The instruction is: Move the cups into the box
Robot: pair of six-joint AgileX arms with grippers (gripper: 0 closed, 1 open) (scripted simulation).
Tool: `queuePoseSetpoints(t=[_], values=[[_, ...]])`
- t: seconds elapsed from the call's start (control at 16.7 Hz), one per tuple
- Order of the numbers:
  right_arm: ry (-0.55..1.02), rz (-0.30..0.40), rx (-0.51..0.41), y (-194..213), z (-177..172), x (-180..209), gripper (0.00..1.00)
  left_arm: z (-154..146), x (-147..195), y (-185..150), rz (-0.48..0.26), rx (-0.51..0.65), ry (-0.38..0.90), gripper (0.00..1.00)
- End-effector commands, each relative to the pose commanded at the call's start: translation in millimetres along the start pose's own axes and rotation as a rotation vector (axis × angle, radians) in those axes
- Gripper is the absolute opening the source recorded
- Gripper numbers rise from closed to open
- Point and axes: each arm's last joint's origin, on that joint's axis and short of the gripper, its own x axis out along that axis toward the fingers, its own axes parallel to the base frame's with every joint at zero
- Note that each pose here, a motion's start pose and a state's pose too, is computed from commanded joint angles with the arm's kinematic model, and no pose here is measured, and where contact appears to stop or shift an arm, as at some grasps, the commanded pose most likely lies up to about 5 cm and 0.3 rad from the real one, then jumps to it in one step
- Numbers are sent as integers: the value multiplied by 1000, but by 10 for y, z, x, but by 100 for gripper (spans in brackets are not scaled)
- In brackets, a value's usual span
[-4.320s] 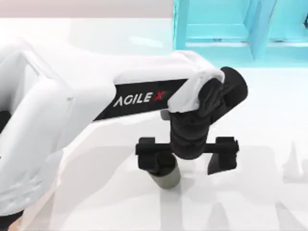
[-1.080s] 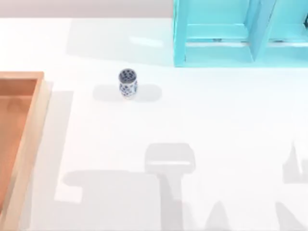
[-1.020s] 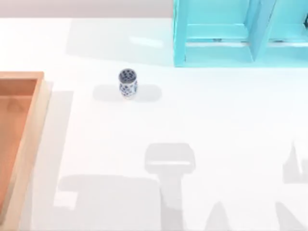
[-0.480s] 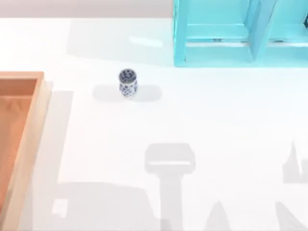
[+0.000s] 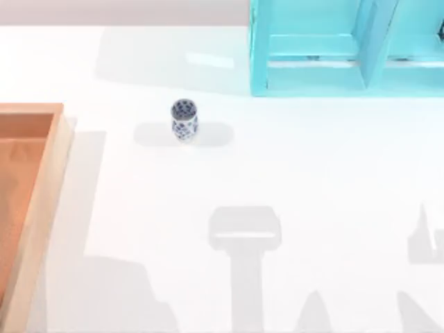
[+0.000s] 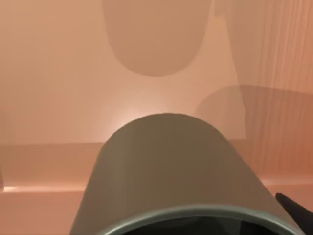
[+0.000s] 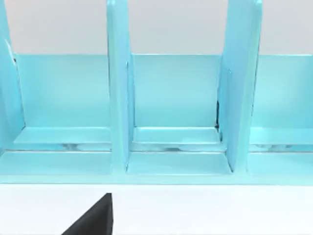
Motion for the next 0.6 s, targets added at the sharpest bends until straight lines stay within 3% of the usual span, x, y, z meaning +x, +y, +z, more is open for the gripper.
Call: queuePoseSetpoints(t=[0.24,0.6], values=[[0,0,0,0,0,0,100,-2,8,1,0,0,0,0],[0,0,0,0,0,0,100,-2,8,1,0,0,0,45]])
